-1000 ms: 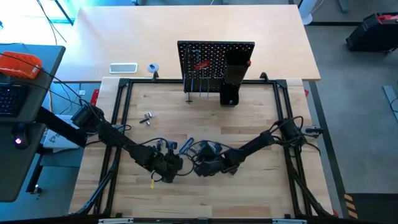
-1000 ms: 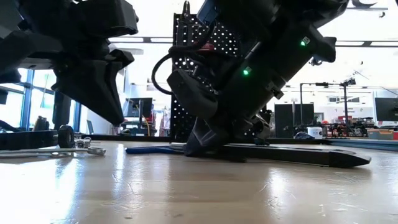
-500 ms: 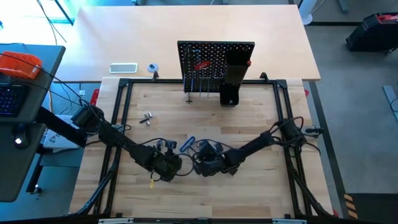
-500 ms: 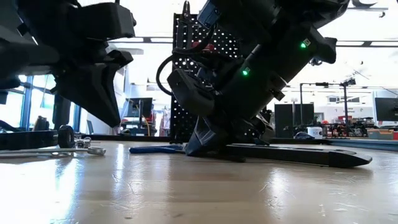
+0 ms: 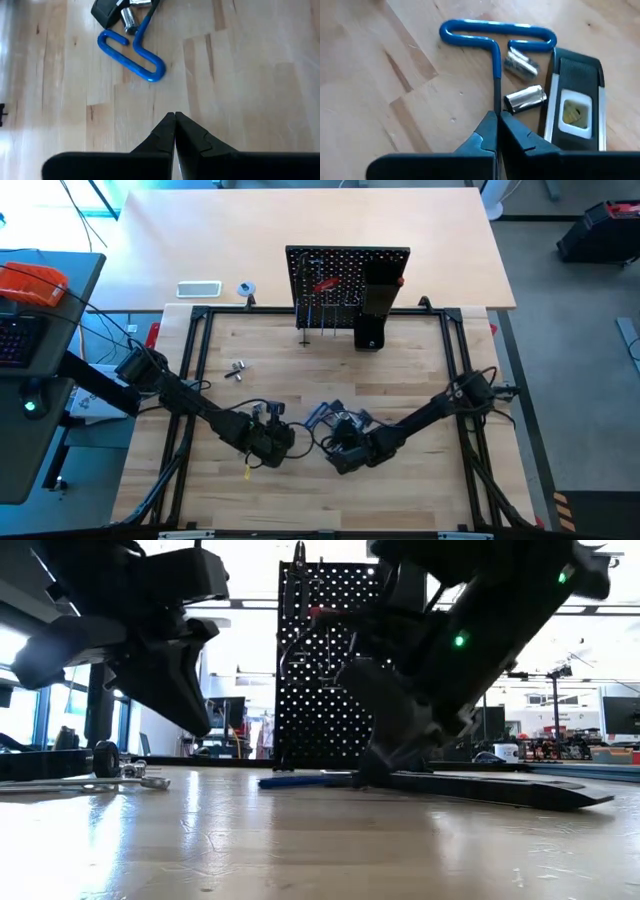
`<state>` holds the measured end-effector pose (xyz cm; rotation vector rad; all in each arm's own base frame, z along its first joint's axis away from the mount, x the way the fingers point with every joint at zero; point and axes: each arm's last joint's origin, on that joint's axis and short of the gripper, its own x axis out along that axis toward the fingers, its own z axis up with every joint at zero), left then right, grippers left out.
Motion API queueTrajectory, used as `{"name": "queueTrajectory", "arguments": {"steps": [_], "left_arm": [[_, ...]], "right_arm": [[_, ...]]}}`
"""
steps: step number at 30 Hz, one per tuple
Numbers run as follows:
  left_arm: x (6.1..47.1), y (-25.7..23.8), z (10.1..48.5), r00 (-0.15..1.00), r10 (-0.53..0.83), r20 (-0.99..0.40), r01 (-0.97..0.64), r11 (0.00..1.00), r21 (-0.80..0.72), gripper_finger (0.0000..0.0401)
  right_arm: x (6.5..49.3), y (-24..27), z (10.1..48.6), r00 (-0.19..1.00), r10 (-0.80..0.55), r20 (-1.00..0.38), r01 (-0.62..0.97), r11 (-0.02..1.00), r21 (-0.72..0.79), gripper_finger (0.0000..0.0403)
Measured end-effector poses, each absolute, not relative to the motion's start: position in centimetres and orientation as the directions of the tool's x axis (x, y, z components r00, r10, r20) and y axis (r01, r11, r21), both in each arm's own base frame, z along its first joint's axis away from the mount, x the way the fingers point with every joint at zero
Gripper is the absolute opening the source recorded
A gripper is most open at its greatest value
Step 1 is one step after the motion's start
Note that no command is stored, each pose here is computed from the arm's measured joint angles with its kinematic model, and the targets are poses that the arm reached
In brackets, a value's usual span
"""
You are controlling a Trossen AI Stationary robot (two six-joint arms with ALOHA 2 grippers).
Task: Hang tools onto peg board
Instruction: Put the pick tool into the top black bin on the peg board
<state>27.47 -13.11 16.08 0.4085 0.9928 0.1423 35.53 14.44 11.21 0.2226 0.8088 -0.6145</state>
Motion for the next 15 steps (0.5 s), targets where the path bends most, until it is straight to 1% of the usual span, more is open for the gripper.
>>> {"name": "queueTrajectory", "arguments": {"steps": [8, 15], "left_arm": [[27.82, -13.10, 16.22, 0.567, 0.287, -0.772, 0.064, 0.919, 0.389, 0.0003], [27.80, -13.13, 16.20, 0.564, 0.277, -0.778, 0.072, 0.922, 0.381, 0.0003]], "right_arm": [[35.55, 14.46, 11.54, 0.537, -0.431, -0.726, 0.574, 0.817, -0.060, 0.0003], [35.74, 14.33, 11.67, 0.547, -0.445, -0.709, 0.568, 0.819, -0.076, 0.0003]]}}
